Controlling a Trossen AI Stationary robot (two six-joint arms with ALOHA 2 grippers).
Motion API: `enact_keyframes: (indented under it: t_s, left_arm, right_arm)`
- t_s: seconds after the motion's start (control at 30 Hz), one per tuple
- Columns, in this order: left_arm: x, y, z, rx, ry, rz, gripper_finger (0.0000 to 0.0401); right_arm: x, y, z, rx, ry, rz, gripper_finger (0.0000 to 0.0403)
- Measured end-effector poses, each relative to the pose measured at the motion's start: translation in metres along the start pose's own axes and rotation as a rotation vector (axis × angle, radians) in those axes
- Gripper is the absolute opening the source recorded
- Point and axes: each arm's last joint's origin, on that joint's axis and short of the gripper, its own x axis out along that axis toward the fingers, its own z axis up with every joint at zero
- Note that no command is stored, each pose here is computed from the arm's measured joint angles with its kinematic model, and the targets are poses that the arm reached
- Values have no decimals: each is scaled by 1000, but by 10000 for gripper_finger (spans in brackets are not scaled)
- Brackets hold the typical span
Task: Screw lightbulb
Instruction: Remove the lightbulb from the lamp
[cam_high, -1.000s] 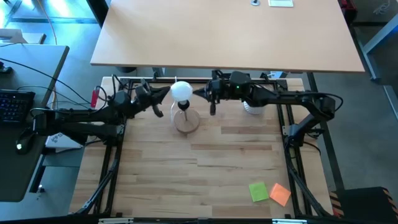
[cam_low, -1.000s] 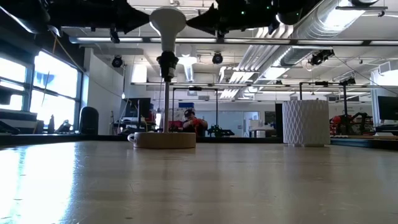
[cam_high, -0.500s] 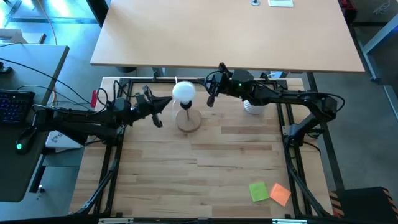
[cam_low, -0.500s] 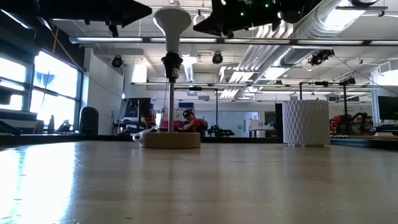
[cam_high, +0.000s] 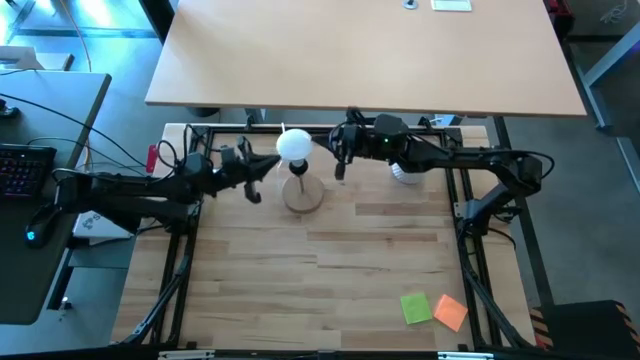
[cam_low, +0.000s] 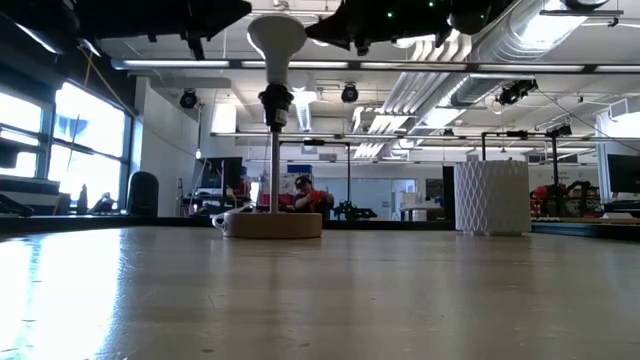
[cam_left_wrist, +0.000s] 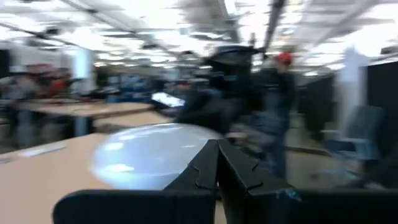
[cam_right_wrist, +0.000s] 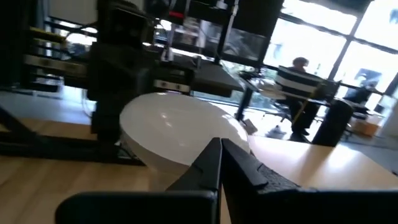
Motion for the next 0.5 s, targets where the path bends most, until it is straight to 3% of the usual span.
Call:
enact_keyframes:
  t_s: [0.1,0.23,0.33,0.5]
  left_arm:
    - [2,-6,-1,-10,-11,-83,0]
    - [0,-10,0,-15,-9,-104,0]
    - [-4,-10,2,9,1,-32,0]
    - [-13,-2,2,84,89,197,0]
  right_arm:
    - [-1,-8,-2,24,18,-61,2]
    - [-2,-17,-6,19,52,-175,2]
    - [-6,-19,-2,15,60,-194,2]
    - [-18,-9,14,-20,65,-147,2]
